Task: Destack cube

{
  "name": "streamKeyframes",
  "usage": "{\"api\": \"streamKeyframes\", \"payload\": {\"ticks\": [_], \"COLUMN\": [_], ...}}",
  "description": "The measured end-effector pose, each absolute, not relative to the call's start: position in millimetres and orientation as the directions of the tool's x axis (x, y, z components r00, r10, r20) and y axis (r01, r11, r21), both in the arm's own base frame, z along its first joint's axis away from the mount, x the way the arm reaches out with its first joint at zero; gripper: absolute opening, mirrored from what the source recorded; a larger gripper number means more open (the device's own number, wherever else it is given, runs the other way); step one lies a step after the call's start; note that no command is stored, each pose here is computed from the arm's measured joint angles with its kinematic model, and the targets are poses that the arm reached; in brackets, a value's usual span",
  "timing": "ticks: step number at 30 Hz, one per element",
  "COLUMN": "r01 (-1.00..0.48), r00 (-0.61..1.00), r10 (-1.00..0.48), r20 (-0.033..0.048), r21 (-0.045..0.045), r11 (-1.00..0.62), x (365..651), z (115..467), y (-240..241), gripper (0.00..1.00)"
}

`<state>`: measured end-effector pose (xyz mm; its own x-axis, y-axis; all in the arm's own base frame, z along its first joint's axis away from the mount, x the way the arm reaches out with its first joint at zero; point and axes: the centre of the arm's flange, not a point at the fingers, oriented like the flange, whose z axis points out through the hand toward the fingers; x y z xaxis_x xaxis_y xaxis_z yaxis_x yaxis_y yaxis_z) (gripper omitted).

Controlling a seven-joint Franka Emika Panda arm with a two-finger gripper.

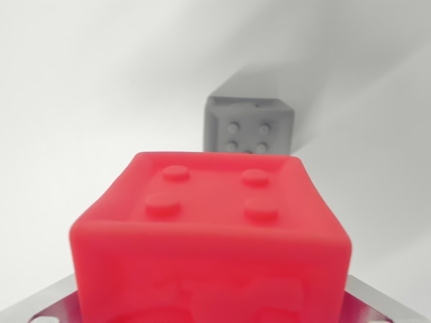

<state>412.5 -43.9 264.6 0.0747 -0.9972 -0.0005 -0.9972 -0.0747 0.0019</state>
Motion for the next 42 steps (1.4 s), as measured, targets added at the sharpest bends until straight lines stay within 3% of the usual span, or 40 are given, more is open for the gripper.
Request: {"api": "streamKeyframes", "payload": {"ticks": [42], "r01": [-0.967], "r00": [0.256], "r10": [-0.967], "r20": [0.0021], "r21": [0.0039], "r11": [-0.256], "x": [442], "z": [253], "y": [30], "gripper": [0.00]}}
